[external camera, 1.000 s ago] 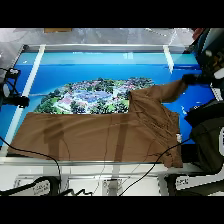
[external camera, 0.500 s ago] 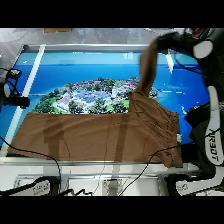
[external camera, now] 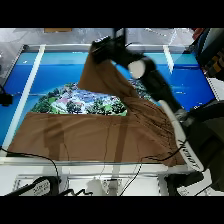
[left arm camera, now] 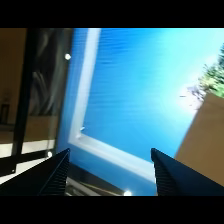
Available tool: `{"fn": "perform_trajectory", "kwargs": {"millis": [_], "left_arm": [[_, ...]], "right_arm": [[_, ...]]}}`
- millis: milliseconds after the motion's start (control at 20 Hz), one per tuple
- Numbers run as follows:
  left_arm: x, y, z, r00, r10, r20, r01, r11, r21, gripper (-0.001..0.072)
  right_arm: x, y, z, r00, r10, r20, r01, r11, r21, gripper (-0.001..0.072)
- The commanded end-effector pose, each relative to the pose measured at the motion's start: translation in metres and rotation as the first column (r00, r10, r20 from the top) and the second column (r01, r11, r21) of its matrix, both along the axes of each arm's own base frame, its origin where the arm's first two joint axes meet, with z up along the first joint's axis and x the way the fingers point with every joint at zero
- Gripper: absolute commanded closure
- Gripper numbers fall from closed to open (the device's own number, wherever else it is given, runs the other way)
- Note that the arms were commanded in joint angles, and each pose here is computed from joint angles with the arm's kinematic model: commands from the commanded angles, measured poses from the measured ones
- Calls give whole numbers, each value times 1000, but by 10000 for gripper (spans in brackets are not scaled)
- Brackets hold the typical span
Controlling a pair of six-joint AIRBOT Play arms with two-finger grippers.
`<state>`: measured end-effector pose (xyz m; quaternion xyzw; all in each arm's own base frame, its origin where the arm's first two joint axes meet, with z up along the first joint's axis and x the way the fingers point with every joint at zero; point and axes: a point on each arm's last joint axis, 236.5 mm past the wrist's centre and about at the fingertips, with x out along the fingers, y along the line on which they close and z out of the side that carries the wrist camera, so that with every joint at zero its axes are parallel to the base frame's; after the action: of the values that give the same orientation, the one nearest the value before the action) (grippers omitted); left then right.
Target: Fold the clothes and pants, and hang the long-sleeved shirts on hangers.
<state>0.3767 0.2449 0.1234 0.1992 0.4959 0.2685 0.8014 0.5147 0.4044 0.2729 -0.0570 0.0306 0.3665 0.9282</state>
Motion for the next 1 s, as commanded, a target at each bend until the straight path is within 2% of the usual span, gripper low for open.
{"fn": "perform_trajectory", "kwargs": {"millis": [0,150,250,300,450,550,650,700,750,800,950], "left_arm": [[-12,19,26,995,57,79,-59,998,31,128],[-10,14,22,994,58,95,-58,998,-8,128],[2,-7,8,989,54,139,-35,991,-131,127],[12,-27,-4,984,59,167,-17,970,-243,126],[44,-94,-34,977,-1,215,116,845,-523,126],[60,-128,-44,969,-13,247,174,744,-645,126],[73,-153,-49,961,-17,275,219,655,-723,125],[77,-161,-51,957,-40,287,247,628,-737,125],[80,-167,-55,956,-51,290,260,606,-752,125],[82,-171,-60,958,-48,282,255,590,-766,125],[87,-189,-84,969,-77,235,237,560,-794,124]], "right_arm": [[-17,47,-23,999,54,4,-54,999,9,687],[-10,48,-33,999,44,4,-44,999,4,687],[4,39,-36,1000,12,17,-13,1000,17,687],[11,35,-41,1000,-1,14,1,1000,15,687],[27,28,-68,1000,-22,-18,22,1000,-10,687],[38,26,-99,998,-34,-46,32,998,-53,687],[53,18,-134,994,-55,-90,47,995,-88,686],[57,15,-147,992,-62,-111,51,994,-101,640],[61,11,-157,990,-67,-126,53,992,-114,453],[64,7,-162,989,-74,-131,59,991,-120,330],[76,-15,-166,983,-102,-151,82,987,-139,326]]}}
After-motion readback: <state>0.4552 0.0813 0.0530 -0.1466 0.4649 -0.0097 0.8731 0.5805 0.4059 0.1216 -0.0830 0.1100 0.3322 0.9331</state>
